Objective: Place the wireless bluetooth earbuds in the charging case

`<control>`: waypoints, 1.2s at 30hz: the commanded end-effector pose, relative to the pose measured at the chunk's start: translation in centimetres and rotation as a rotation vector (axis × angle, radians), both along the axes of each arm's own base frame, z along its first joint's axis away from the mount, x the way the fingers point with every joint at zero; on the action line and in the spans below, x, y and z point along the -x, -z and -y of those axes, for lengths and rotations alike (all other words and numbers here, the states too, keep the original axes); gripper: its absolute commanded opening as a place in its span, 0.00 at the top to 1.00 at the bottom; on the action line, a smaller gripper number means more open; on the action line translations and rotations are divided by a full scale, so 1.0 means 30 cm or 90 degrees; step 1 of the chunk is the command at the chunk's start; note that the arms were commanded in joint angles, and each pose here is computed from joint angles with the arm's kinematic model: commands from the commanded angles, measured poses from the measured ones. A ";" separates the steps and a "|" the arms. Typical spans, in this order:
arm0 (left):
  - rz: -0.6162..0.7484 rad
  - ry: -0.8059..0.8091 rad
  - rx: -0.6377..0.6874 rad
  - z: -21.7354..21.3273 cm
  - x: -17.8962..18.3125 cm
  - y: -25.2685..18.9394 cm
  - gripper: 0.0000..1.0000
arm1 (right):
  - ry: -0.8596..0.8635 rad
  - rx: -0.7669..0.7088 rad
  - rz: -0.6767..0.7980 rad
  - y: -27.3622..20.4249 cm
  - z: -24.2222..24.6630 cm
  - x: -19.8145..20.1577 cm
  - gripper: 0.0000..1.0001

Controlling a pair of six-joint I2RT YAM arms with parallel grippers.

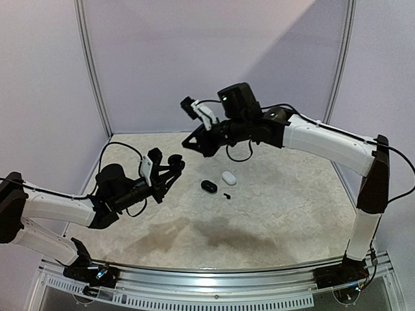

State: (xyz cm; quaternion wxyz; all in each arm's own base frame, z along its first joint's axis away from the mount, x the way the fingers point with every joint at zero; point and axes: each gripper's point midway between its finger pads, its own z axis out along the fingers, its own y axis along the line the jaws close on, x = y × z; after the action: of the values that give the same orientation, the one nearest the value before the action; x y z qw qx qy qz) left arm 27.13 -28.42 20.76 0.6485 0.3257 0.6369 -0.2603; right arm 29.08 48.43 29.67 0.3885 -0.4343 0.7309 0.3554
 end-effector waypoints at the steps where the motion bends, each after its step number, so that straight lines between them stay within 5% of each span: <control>1: 0.002 -0.011 0.009 -0.006 0.000 -0.023 1.00 | 0.190 -0.076 0.013 -0.240 0.218 -0.127 0.88; 9: 0.005 -0.017 -0.001 -0.019 0.004 -0.016 1.00 | 0.406 0.139 -0.090 0.157 0.393 -0.292 0.76; 22: 0.012 -0.013 -0.004 -0.021 0.011 -0.024 1.00 | 0.383 0.364 -0.229 0.699 0.397 -0.348 0.91; 36: 0.009 -0.011 -0.005 -0.010 0.003 -0.021 1.00 | 0.320 0.434 -0.312 0.922 0.386 -0.279 0.95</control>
State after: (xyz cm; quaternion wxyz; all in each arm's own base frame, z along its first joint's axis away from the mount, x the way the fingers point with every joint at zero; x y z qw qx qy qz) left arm 27.07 -27.85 21.51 0.6563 0.3198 0.6353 -0.2519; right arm 38.10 36.99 3.08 0.1392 -0.2424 0.9568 0.0799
